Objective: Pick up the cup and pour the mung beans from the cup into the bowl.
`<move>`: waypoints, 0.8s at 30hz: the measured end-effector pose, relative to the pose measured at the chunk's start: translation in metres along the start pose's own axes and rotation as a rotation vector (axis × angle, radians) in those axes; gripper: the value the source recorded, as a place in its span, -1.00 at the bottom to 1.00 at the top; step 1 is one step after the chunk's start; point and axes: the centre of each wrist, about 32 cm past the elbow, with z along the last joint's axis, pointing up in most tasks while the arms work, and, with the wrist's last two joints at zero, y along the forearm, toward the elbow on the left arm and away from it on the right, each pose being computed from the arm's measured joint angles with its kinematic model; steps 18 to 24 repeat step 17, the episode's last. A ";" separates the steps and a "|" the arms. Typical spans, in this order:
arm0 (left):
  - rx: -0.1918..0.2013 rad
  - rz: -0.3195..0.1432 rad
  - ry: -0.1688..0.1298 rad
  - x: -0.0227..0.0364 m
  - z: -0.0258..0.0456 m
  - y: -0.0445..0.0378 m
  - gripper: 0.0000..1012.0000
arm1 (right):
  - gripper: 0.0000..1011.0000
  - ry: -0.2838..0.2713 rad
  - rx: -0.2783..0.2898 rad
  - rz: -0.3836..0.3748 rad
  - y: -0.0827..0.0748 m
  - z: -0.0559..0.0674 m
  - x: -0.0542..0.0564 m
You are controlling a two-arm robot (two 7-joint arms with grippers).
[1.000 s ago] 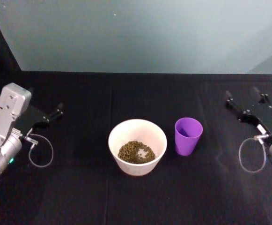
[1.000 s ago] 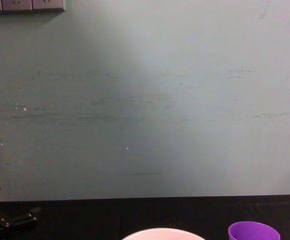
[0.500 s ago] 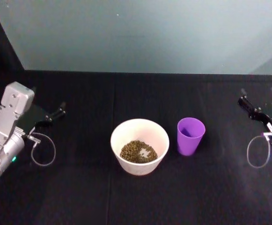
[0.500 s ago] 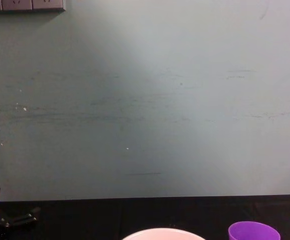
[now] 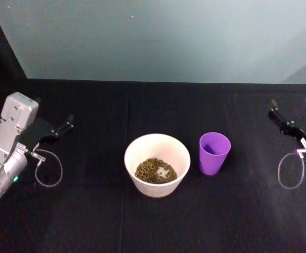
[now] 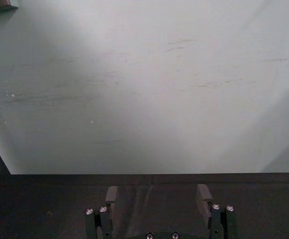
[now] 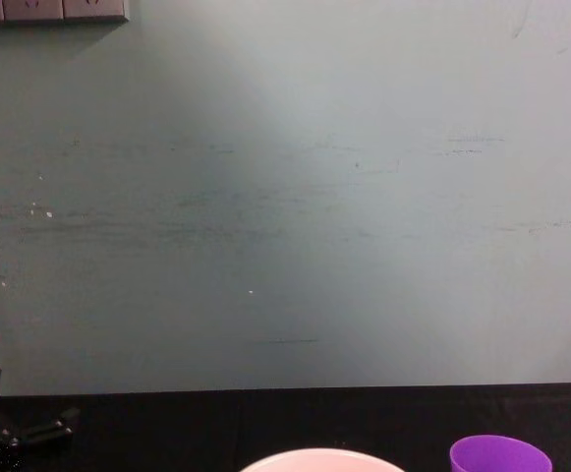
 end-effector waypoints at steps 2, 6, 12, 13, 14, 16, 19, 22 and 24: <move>0.000 0.000 0.000 0.0000 0.0000 0.0000 0.98 | 0.98 0.001 0.000 0.000 0.000 0.000 0.000; 0.000 0.000 0.000 0.0000 0.0000 0.0000 0.98 | 0.98 0.001 0.000 0.000 0.000 0.000 0.000; 0.000 0.000 0.000 0.0000 0.0000 0.0000 0.98 | 0.98 0.002 0.000 0.000 0.000 0.001 0.000; 0.000 0.000 0.000 0.0000 0.0000 0.0000 0.98 | 0.98 0.002 0.000 0.000 0.000 0.001 0.000; 0.000 0.000 0.000 0.0000 0.0000 0.0000 0.98 | 0.98 0.002 0.000 0.000 0.000 0.001 0.000; 0.000 0.000 0.000 0.0000 0.0000 0.0000 0.98 | 0.98 0.003 0.000 0.000 0.000 0.001 0.000; 0.000 0.000 0.000 0.0000 0.0000 0.0000 0.98 | 0.98 0.003 0.000 0.000 0.000 0.001 0.000; 0.000 0.000 0.000 0.0000 0.0000 0.0000 0.98 | 0.98 0.003 0.000 0.000 0.000 0.001 0.000; 0.000 0.000 0.000 0.0000 0.0000 0.0000 0.98 | 0.98 0.003 0.000 0.000 0.000 0.001 0.000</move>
